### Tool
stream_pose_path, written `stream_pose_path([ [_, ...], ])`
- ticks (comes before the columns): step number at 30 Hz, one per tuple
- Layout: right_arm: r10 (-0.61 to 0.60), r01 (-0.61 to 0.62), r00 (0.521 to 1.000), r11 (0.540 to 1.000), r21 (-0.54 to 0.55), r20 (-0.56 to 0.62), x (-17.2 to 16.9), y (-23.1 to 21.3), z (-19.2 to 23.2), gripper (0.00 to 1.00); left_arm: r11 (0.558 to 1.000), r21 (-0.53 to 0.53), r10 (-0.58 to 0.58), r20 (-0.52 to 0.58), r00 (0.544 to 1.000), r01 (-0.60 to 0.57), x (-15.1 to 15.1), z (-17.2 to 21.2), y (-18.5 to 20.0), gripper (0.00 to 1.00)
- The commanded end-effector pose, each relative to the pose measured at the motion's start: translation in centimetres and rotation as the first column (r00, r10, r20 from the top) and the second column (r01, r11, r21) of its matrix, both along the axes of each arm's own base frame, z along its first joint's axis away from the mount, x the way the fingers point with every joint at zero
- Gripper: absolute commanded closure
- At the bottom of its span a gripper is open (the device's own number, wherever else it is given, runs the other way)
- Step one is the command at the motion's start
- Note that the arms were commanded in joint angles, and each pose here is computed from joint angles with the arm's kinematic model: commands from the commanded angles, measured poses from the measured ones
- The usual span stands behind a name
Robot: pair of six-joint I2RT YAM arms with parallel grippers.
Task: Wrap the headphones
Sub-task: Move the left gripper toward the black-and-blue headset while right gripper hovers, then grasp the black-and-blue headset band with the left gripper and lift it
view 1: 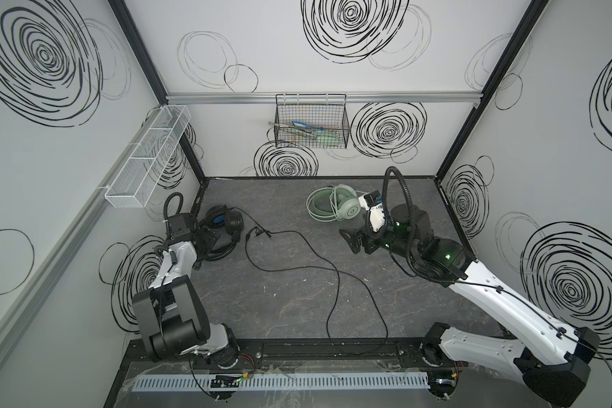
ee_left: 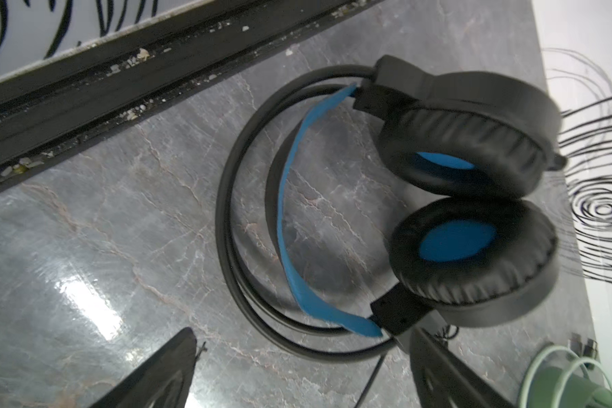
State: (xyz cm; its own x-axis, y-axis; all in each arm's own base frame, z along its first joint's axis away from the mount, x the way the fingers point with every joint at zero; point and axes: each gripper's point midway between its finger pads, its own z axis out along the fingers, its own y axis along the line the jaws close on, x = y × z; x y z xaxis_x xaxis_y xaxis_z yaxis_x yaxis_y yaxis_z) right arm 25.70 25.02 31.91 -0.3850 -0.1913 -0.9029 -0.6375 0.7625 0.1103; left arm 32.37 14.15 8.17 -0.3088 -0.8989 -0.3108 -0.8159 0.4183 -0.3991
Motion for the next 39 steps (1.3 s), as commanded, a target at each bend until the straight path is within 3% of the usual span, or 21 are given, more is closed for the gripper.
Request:
stream_pose_path([
  [1,0.001,0.000,0.999,1.000,-0.015,0.042,0.2,-0.1,0.2,0.03,0.996,-0.008,0.091,0.017,0.996,-0.091,1.2,-0.5,1.1,0.04],
  [11,-0.017,0.020,0.996,0.999,-0.043,0.088,0.5,-0.4,0.8,0.03,0.992,-0.028,0.121,-0.076,0.990,-0.123,2.8,-4.2,0.0,0.01],
  [20,-0.050,0.057,0.989,0.997,-0.046,0.136,1.1,-0.9,2.6,0.03,0.993,-0.013,0.116,-0.150,0.982,-0.119,2.5,-6.5,-0.8,0.20],
  [25,-0.059,0.065,0.985,0.997,-0.038,0.160,1.0,-1.2,4.0,0.03,0.991,0.023,0.137,-0.148,0.979,-0.135,2.0,-6.2,-0.8,0.61],
  [27,-0.066,0.073,0.983,0.997,-0.034,0.174,1.0,-1.4,4.7,0.03,0.992,0.058,0.122,-0.135,0.983,-0.115,2.5,-5.2,-0.8,0.73],
  [32,-0.085,0.092,0.977,0.996,-0.024,0.196,0.9,-2.1,6.2,0.03,0.981,0.184,0.079,-0.102,0.992,-0.059,4.1,-0.5,-0.4,0.77],
  [36,-0.098,0.098,0.977,0.995,0.010,0.189,0.8,-2.5,7.0,0.03,0.937,0.348,0.042,-0.044,0.998,-0.024,4.3,5.7,-0.5,0.94],
  [39,-0.105,0.100,0.980,0.994,0.038,0.172,0.7,-2.6,7.3,0.03,0.909,0.415,0.011,0.037,0.999,-0.026,4.0,10.2,-0.7,1.00],
])
